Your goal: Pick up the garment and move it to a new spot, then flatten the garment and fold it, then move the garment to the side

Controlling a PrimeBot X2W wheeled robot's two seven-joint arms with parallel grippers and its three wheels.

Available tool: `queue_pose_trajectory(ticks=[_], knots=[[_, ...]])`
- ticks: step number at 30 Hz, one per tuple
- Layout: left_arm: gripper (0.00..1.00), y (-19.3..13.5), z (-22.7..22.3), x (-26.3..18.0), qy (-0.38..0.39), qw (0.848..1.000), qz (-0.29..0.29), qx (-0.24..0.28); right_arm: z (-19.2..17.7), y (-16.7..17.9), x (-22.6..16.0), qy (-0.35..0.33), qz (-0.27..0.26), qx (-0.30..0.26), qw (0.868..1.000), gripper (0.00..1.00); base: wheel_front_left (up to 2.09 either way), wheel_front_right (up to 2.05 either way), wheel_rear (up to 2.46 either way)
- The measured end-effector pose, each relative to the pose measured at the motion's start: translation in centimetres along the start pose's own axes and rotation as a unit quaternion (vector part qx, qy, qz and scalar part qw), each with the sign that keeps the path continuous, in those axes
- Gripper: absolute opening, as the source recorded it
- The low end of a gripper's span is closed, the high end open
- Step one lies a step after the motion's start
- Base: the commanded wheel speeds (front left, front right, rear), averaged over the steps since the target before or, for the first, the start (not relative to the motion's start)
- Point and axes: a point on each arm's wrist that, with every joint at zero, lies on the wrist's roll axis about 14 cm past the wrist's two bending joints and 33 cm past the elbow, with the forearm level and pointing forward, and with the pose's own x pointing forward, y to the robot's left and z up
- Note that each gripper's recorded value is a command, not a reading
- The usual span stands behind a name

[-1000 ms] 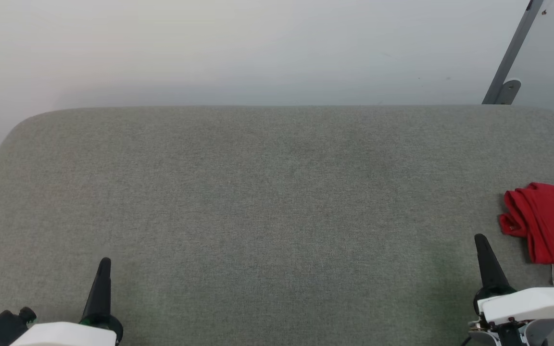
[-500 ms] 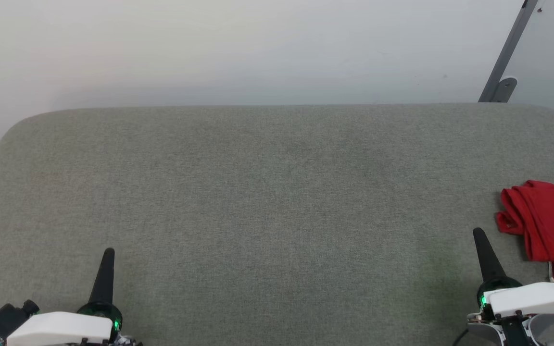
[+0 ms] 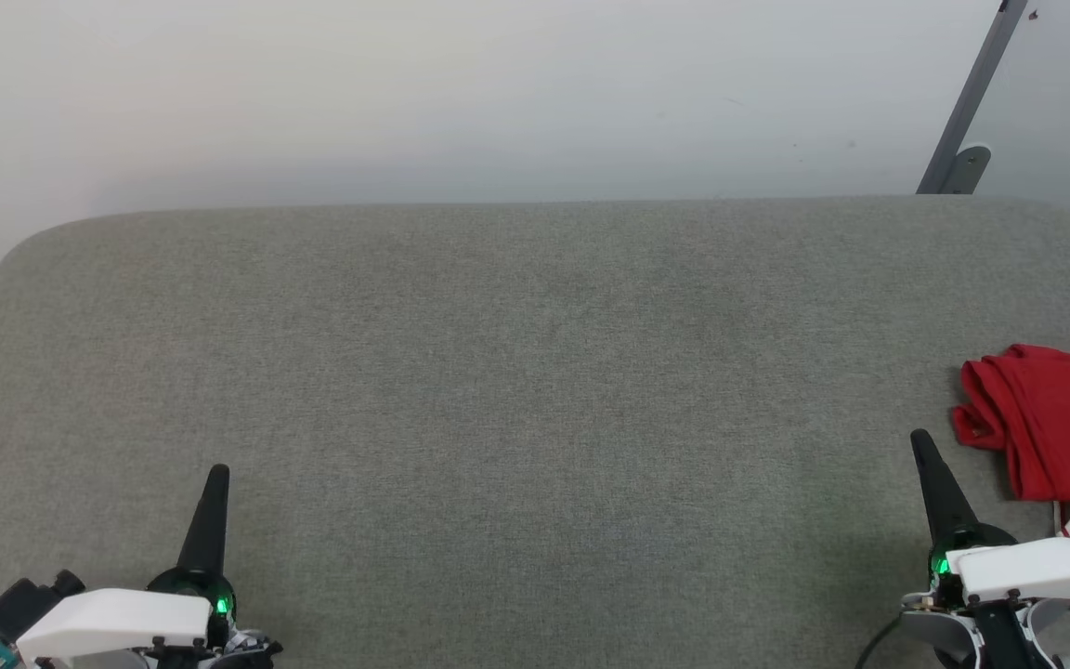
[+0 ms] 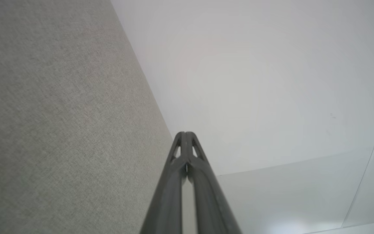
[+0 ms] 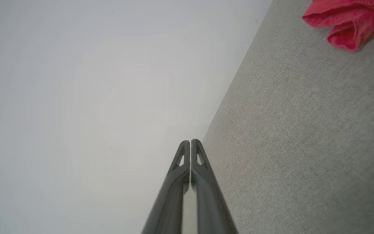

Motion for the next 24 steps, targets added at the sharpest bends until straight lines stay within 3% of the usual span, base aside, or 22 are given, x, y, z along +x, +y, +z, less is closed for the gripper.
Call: queue_pose_trajectory(ticks=[24], knots=[[0.0, -1.3, -0.9, 1.5, 0.014, 0.996, -0.017, -0.092, 0.4, 0.8, 0.4, -0.002, 0.016, 0.095, 0.995, 0.0, 0.0, 0.0, 0.0]])
